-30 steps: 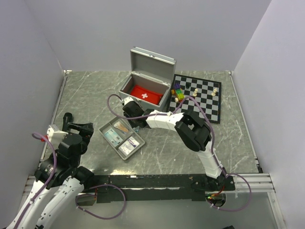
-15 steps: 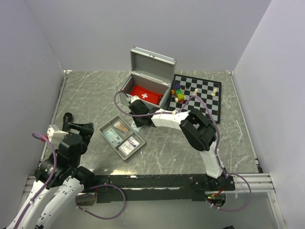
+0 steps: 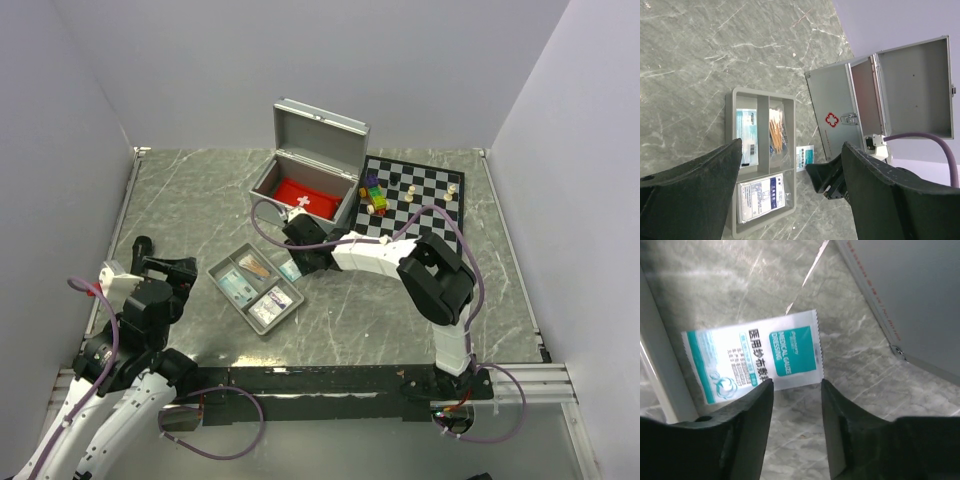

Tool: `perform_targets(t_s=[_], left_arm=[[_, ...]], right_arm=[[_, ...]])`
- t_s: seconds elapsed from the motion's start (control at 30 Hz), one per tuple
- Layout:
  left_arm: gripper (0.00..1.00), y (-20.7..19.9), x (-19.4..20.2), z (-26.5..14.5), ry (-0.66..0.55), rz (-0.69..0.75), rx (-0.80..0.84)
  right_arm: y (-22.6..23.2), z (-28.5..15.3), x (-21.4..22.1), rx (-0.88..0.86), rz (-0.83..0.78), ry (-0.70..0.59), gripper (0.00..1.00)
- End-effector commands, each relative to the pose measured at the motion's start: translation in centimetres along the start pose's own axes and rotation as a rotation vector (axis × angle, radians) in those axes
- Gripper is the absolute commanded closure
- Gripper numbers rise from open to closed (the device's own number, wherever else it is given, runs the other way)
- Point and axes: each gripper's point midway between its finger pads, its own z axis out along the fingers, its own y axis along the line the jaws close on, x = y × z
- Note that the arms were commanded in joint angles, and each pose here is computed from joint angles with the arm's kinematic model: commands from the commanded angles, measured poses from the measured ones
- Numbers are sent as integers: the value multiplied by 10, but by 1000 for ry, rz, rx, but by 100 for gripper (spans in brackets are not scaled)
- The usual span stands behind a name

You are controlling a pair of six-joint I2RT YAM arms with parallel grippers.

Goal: Organize the medicine kit

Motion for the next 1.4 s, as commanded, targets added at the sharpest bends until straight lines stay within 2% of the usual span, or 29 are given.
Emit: perform_targets(t_s=[0.0, 0.07, 0.17, 0.33, 0.43, 0.67, 0.83, 1.0, 1.1, 1.13, 1.2, 1.23, 1.3, 1.37], left_arm=[[15, -14, -1, 0, 6, -13, 33], [15, -14, -1, 0, 4, -11, 34], [15, -14, -1, 0, 4, -7, 35], [15, -13, 0, 1, 5, -6, 30], [16, -12, 0, 1, 3, -8, 30], [15, -9, -2, 0, -6, -11, 28], [15, -8, 1, 3, 1, -5, 21], [15, -8, 2, 3, 4, -4, 22], [16, -9, 1, 2, 4, -8, 27], [16, -10, 2, 2, 7, -6, 28], [16, -10, 2, 2, 9, -7, 27], [16, -10, 2, 2, 11, -7, 26], [15, -9, 3, 2, 12, -10, 27], [16, -9, 4, 2, 16, -13, 26]], right_arm=[[3, -14, -7, -50, 3, -35, 44], [6, -14, -9, -59, 11, -45, 35], [10, -10, -13, -62, 3, -49, 31], [14, 4, -16, -63, -13, -25, 30], [17, 16, -4, -70, -20, 29, 33], [14, 23, 22, -119, 39, 101, 56], [7, 18, 27, -117, 44, 107, 81], [-2, 5, 14, -99, 45, 53, 100], [-5, -6, -1, -89, 49, 5, 100], [-6, -10, -6, -88, 51, -14, 96], [-4, -19, -17, -92, 49, -52, 63], [-2, -22, -22, -91, 45, -70, 52], [2, -25, -28, -87, 29, -86, 41], [6, -23, -32, -87, 14, -81, 36]])
